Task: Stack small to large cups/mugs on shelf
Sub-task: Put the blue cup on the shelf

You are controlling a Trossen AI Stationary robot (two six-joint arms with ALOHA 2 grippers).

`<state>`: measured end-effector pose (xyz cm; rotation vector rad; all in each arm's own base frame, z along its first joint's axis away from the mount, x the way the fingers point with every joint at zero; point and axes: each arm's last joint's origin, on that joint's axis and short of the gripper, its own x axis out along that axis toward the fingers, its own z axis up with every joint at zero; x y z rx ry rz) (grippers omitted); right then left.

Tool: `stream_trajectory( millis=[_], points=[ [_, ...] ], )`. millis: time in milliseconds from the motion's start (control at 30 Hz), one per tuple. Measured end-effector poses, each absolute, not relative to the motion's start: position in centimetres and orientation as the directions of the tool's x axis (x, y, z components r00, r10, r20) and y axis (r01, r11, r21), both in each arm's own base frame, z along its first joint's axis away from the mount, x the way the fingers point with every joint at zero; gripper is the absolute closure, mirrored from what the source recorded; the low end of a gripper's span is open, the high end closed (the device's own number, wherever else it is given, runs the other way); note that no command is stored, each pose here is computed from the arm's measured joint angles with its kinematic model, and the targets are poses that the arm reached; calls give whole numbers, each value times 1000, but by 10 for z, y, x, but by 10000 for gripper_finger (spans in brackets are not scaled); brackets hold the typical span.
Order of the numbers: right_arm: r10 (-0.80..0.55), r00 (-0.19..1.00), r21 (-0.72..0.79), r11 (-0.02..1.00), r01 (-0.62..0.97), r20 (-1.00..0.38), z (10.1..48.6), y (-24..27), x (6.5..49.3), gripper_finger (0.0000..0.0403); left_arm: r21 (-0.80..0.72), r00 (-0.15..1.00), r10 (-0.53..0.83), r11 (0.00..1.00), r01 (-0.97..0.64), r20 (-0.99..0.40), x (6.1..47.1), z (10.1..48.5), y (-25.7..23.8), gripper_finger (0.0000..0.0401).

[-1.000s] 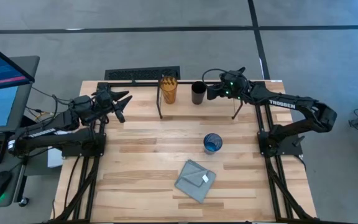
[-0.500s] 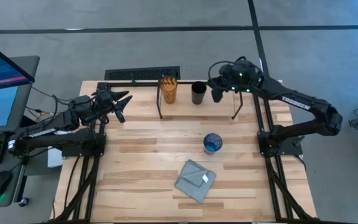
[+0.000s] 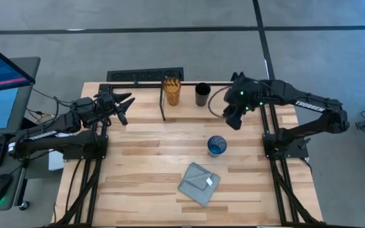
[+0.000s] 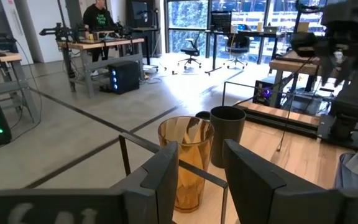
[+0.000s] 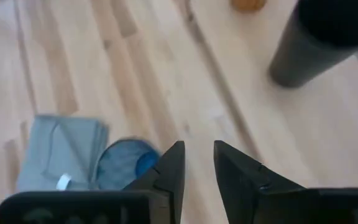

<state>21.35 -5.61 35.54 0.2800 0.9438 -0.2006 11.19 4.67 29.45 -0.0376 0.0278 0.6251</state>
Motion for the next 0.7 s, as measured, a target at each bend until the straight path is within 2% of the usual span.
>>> stream_trajectory(
  millis=[200, 467, 567, 700],
  points=[
    [-2, 531, 202, 924, 325, -847, 341, -40, 217, 296, -22, 810, 584, 810, -585, -53, 112, 293, 47, 282],
    [-54, 446, 130, 919, 371, -894, 313, -35, 216, 296, -22, 807, 579, 811, -585, -118, 111, 286, 46, 282],
    [-42, 424, 128, 922, 365, -905, 303, -33, 216, 296, -33, 807, 576, 811, -584, -128, 111, 285, 46, 282],
    [-31, 414, 94, 956, 278, -910, 297, -28, 217, 296, -30, 805, 576, 810, -585, -140, 111, 284, 46, 282]
  ],
)
